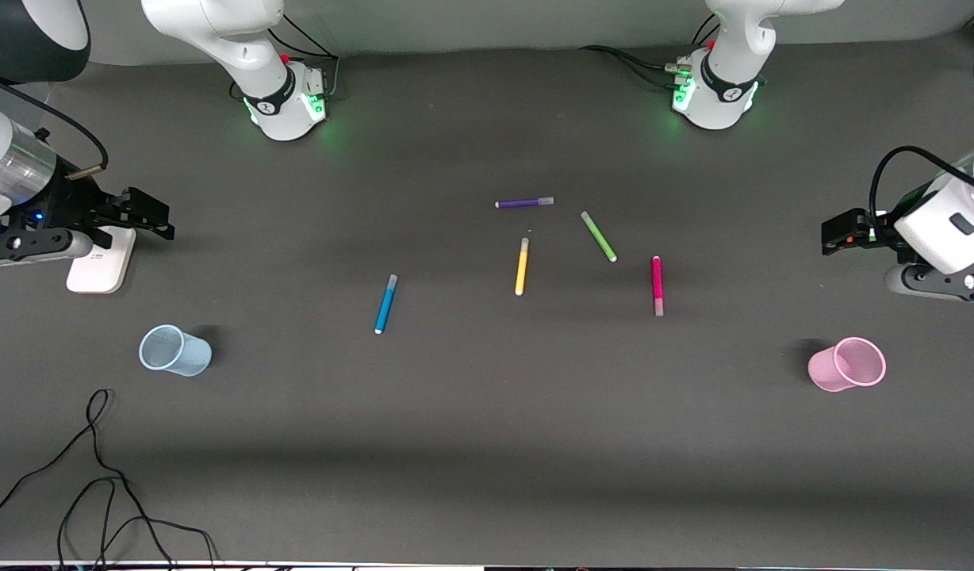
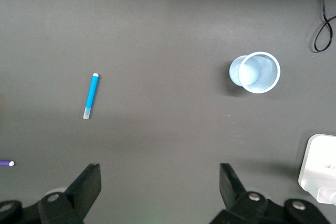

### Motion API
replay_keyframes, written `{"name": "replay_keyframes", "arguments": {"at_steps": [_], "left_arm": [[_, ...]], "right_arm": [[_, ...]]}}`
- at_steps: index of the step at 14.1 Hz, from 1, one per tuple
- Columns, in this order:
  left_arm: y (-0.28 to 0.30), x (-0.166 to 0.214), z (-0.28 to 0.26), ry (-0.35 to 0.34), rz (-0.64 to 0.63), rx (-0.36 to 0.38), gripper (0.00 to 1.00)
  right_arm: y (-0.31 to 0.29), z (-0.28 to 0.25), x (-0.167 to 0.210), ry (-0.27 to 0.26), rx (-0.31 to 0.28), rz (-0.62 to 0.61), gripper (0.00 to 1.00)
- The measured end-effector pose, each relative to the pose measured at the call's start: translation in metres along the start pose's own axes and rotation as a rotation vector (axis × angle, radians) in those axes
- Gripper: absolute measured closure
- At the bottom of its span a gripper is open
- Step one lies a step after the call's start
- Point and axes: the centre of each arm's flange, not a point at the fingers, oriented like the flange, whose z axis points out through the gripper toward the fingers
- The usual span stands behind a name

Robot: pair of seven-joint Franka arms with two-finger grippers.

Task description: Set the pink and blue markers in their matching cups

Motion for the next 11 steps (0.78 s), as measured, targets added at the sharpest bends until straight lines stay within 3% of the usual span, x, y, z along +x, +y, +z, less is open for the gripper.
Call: {"name": "replay_keyframes", "arguments": {"at_steps": [7,11], "left_arm": [[0.028,0.003,0.038,-0.041,0.002,-0.008,0.01],[0.049,-0.004,0.093,0.013,-0.062,-0.072,0.02]], "right_arm": [[-0.022,0.010,0.005,-0.017,-0.002,0.000,0.00],[-0.042,0.011,0.007,-0.009,0.009,0.042,0.00]]}}
